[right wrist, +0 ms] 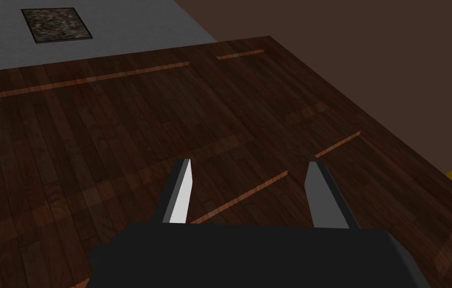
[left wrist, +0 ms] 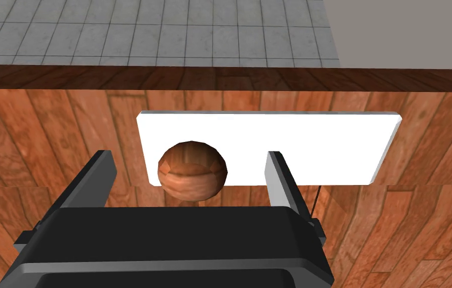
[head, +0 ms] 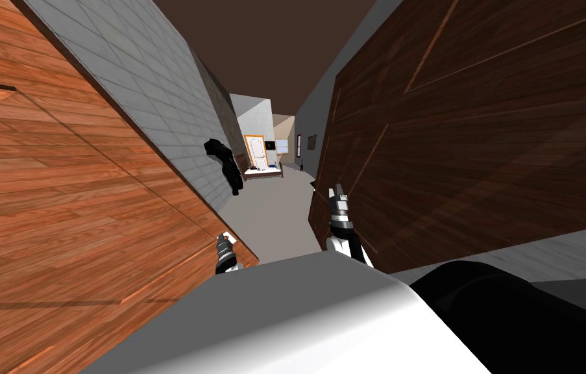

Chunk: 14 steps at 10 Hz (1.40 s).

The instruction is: Push the door open

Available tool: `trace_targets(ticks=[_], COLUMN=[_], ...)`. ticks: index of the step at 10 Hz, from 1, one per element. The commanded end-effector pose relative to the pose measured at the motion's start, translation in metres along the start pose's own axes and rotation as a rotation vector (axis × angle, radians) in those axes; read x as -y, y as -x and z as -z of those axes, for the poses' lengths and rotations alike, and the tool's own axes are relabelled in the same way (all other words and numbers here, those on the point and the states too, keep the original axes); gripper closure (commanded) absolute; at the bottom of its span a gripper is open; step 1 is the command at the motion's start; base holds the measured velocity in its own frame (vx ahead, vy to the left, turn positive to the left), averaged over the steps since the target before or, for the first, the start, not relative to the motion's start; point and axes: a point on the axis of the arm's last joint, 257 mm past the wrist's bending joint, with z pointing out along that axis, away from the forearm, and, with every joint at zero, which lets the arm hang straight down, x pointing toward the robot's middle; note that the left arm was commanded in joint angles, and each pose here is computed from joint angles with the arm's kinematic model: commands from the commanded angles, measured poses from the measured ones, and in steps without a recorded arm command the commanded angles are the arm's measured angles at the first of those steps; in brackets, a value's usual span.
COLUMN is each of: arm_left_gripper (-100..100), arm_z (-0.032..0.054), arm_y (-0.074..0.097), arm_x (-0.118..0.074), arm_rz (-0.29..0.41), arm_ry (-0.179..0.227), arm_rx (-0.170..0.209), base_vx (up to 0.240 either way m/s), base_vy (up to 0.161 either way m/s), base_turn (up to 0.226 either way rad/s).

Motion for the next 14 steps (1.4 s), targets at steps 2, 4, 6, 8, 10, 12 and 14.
trace_targets(ticks=[2,4,6,8,10,12,14], arm_left_gripper=[100,100,100,100,100,100,100], arm_z=[-0.0009,-0.0009,-0.0009,-0.0023,-0.0048,-0.0066,-0.0073], arm_y=[0.000,0.000,0.000,0.011,0.025,0.042,0.057], arm_x=[0.000,0.000,0.000,-0.001,0.000,0.001,0.001], arm_rz=[0.000,0.000,0.000,-0.003,-0.004,-0.002,0.002], arm_ry=[0.000,0.000,0.000,0.006,0.006,0.008,0.011], arm_rx=[-0.001,-0.001,-0.001,0.023,0.056,0.095,0.135], base_vx=[-0.023,-0.016,-0.003,0.118,0.175,0.203,0.224], base_vy=[-0.011,-0.008,-0.003,0.022,0.035,0.030,0.052], base_turn=[-0.004,-0.002,0.000,0.026,0.041,0.059,0.057])
